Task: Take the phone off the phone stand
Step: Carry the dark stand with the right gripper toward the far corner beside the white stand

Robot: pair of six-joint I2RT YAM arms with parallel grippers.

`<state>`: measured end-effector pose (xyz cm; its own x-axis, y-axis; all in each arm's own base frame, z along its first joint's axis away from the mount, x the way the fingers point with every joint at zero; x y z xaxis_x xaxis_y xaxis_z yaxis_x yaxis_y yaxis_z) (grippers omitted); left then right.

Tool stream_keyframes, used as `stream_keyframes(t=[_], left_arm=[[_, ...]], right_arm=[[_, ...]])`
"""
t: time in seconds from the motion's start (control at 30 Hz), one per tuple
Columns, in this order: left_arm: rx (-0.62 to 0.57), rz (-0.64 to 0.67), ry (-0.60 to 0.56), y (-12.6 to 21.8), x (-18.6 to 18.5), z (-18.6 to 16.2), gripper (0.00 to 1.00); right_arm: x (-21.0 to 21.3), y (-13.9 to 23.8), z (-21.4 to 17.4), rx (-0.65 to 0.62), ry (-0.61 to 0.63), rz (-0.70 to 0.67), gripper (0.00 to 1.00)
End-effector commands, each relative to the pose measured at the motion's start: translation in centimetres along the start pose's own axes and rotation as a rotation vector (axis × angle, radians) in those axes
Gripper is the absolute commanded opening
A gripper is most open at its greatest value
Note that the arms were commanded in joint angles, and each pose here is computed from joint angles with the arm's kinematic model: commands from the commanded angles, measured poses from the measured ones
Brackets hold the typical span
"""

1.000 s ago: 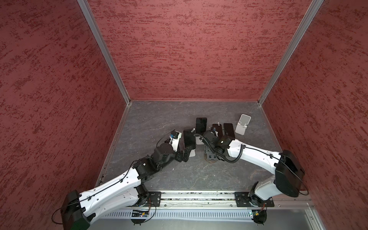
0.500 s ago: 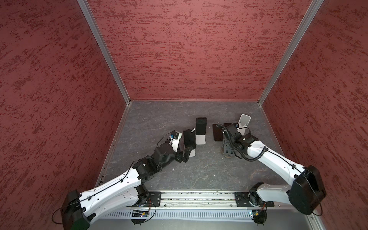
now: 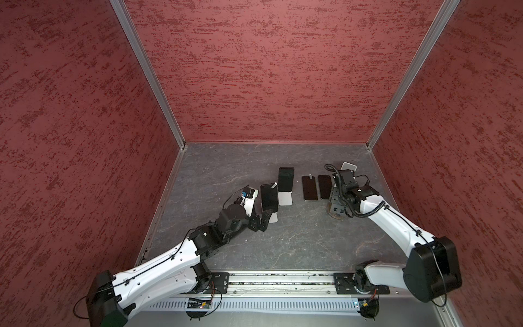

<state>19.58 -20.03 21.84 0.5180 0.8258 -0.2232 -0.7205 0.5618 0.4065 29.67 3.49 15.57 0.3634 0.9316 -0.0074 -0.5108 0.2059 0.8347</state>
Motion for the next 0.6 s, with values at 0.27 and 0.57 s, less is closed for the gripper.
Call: stream_keyframes(t=[0.27,0.57], left_arm=[[0.017,0.029,0.005,0.0,0.5,-0.4,0.99],[-0.009,0.059,0.021,0.1,0.9,-0.2,0.99]], right_arm=[[-2.2,-1.8,3.9,-0.076,-0.075,0.001,0.56],[-4.4,-2.7,5.9,-0.107,-0.138,0.007,0.56]])
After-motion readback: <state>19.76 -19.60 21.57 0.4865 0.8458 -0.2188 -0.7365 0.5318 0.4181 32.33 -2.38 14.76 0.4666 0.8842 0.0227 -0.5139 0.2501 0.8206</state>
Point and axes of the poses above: each gripper's point midway between its finger pads, its own y axis back along the fingers, its own x axis along the line the jaws close on, z = x × y, the point moved 4 cm from there along y, back along the fingers, and after that the axes turned 1 degree about -y, right-handed, at the moved point
